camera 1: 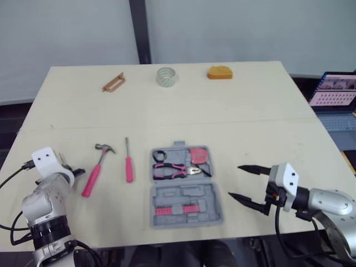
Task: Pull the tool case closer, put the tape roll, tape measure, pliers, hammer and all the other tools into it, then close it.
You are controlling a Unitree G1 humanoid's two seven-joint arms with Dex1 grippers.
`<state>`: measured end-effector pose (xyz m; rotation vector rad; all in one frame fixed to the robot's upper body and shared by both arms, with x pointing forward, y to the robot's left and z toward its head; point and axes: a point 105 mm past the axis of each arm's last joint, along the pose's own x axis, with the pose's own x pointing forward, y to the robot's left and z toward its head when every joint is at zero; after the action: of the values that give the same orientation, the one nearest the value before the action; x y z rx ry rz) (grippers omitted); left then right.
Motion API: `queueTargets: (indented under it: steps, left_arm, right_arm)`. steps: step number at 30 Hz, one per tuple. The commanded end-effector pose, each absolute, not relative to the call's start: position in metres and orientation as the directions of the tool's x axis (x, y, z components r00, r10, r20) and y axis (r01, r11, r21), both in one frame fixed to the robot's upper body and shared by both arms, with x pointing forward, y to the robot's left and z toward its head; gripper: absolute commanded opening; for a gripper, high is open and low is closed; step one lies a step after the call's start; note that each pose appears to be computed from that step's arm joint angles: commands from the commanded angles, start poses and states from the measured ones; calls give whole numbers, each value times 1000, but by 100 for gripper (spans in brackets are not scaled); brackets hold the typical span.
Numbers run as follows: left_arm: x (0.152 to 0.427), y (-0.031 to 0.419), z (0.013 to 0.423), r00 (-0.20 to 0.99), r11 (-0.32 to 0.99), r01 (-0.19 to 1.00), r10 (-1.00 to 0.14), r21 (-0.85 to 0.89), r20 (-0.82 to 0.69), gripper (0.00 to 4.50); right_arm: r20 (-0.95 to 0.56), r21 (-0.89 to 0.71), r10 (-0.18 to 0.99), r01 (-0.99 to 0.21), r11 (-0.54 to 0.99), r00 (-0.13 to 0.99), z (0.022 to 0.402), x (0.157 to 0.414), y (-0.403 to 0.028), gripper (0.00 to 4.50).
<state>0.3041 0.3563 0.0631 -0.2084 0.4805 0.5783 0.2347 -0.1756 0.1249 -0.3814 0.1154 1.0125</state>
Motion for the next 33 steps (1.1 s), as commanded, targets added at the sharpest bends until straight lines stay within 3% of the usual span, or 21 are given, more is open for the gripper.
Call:
queueTargets:
  steps: [1,3,5,9,12,15,23,33]
  left_arm:
    - [297,371,74,724,817,-577,513,2,-461,2]
    - [296,372,84,752,849,-527,490,45,-441,2]
    - [296,366,107,835,924,-351,383,153,-395,2]
    - [293,316,140,920,972,124,-36,202,-391,2]
    - [276,274,150,827,850,468,-326,242,-457,2]
    - [255,233,151,655,664,715,-528,218,-541,2]
    - [248,169,149,432,414,895,-718,164,-545,2]
    - [241,127,134,228,228,970,-751,80,-619,2]
  right_arm:
    - [-246,-280,796,-827,487,552,132,235,-178,450]
    - [-244,-270,800,-831,487,548,132,234,-179,450]
    - [-244,-257,806,-837,483,540,131,231,-182,450]
    - [-252,-248,813,-847,470,525,130,228,-187,450]
    - [-253,-258,813,-846,467,525,132,230,-192,450]
    - [-255,-258,822,-855,450,509,133,228,-193,450]
    - [-243,-255,870,-894,369,428,137,216,-179,450]
    - [-248,-264,879,-901,343,408,140,206,-177,450]
